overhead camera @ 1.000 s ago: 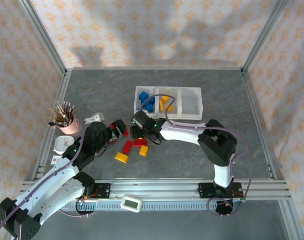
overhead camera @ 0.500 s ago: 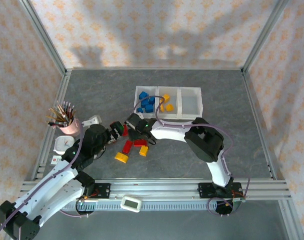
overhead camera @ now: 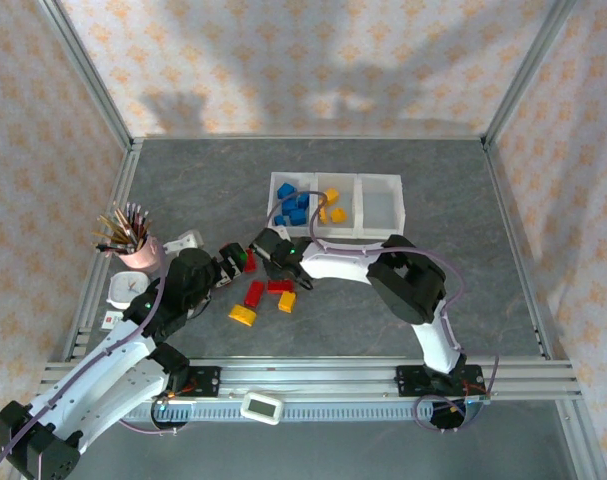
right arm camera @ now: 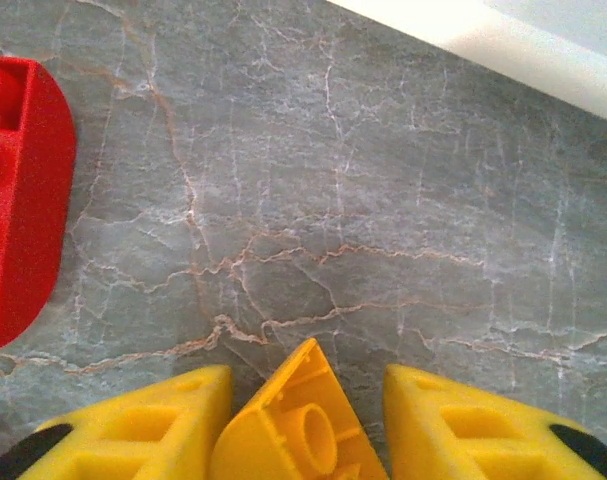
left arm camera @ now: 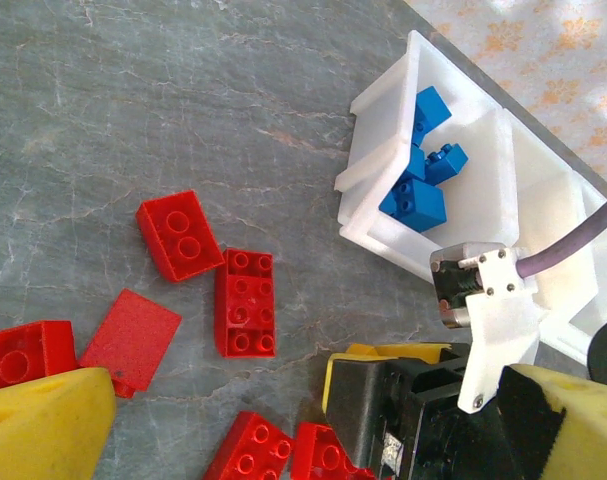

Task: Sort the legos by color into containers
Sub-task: Pick up the lego from the center of the table, then place the lego in the container.

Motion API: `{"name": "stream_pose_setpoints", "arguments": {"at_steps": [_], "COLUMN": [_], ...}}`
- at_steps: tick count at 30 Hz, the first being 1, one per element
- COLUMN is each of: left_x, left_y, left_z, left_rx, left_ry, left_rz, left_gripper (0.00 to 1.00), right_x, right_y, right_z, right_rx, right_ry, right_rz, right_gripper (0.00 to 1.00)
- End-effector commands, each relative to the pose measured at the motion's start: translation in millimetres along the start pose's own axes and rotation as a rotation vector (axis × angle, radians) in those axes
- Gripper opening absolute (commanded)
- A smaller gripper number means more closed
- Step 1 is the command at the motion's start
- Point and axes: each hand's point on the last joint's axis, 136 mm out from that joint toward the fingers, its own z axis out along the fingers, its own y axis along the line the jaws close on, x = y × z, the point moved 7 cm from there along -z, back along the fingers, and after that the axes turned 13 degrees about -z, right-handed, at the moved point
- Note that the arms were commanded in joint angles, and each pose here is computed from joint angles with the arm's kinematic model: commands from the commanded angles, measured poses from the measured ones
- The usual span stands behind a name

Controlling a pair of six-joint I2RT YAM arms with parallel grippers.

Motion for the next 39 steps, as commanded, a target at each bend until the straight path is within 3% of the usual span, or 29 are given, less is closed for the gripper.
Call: {"name": "stream_pose_setpoints", "arguments": {"at_steps": [1, 8, 14, 21, 31, 39], "left_x": [-2.7, -1.7, -5.0, -11.4, -19.2, -22.6], "left_y": [-0.4, -10.2, -25.9, -51.6, -83.4, -95.2], "left_z": [0.1, 2.2, 3.4, 12.0, 35.2, 50.9], "left_rx": [-0.011, 0.026, 0.067, 0.112, 0.139, 0.13], "left_ry": [-0.013, 0.018, 0.034, 0.04, 0.031, 0.026], "left_rz": [0.006, 0.009, 0.027, 0.06, 0.083, 0.099], "left_gripper": [0.99, 0.99, 0.99, 0.99, 0.99, 0.99], "right_x": [-5.0, -14.5, -30.5, -52.2, -88.3, -106.5], "right_y": [-12.2, -30.1, -64.5, -140.4, -210.7, -232.4], "right_z": [-12.4, -32.3, -62.9, -80.3, -44.7, -15.7], "right_rx": [0.005, -0.037, -0.016, 0.116, 0.237, 0.275], "right_ry": [-0.022, -0.071, -0.148, -0.226, -0.277, -0.26], "right_rz": [0.028, 0.08, 0.147, 0.293, 0.394, 0.399], "right_gripper": [0.34, 0.19, 0.19, 0.2, 0.22, 0.27]}}
